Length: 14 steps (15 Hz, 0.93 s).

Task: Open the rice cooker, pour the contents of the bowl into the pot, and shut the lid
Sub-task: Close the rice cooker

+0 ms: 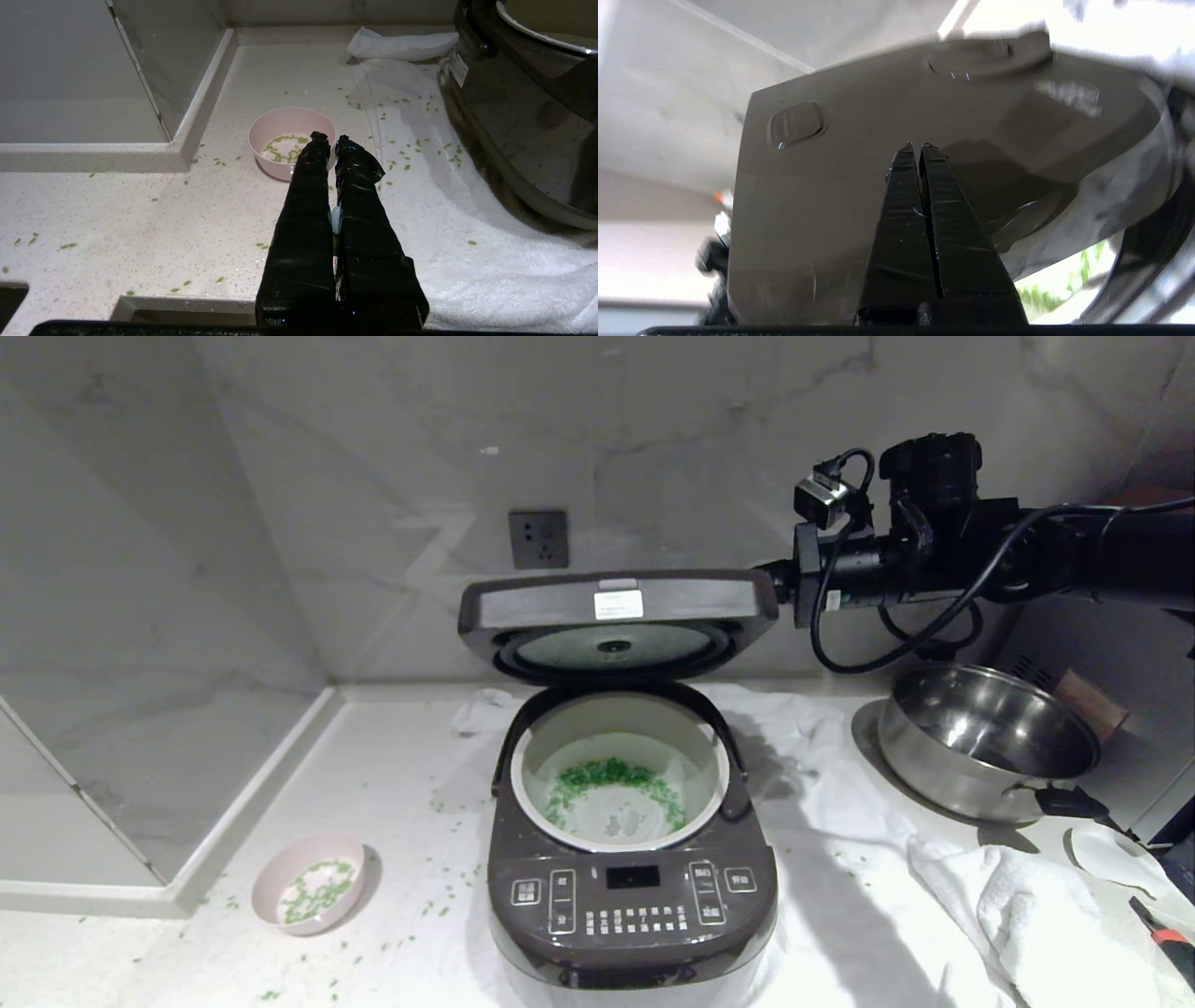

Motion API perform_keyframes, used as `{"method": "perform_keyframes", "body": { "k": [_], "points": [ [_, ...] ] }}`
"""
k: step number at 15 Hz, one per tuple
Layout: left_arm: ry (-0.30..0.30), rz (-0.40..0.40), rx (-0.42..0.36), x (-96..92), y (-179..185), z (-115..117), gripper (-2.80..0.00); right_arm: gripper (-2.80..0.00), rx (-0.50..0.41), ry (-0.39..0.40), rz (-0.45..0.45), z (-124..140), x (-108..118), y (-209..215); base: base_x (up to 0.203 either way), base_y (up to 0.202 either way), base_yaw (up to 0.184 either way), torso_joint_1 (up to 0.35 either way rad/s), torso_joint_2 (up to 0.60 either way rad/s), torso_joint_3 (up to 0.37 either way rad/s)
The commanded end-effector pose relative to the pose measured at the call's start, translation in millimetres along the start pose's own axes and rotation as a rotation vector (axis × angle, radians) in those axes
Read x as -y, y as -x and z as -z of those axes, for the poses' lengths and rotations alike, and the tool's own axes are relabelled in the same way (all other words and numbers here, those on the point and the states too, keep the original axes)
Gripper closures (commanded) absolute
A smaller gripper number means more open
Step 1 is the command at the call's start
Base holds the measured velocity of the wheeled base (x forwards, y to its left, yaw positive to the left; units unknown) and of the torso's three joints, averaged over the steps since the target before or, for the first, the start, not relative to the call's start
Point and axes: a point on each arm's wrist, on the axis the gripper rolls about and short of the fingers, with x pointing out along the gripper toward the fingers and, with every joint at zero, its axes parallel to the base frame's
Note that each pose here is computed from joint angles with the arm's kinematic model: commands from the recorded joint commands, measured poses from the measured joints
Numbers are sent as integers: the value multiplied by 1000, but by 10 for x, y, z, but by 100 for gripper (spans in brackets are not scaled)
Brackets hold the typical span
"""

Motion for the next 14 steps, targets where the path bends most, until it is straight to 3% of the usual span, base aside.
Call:
{"method": "perform_keyframes", "body": {
  "k": [1, 7, 10, 14],
  "points": [
    [2, -2, 2, 0, 2, -5, 0, 0, -35, -4, 13, 150, -83, 43, 0, 0, 0, 0, 0, 0],
    [6, -2, 3, 0, 2, -7, 0, 0, -128, -64, 77, 698, -38, 149, 0, 0, 0, 0, 0, 0],
    [6, -2, 3, 0, 2, -7, 0, 0, -168, -49, 113, 945, -9, 199, 0, 0, 0, 0, 0, 0],
    [6, -2, 3, 0, 2, -7, 0, 0, -185, -61, 152, 1067, 21, 220, 0, 0, 0, 0, 0, 0]
  ]
}}
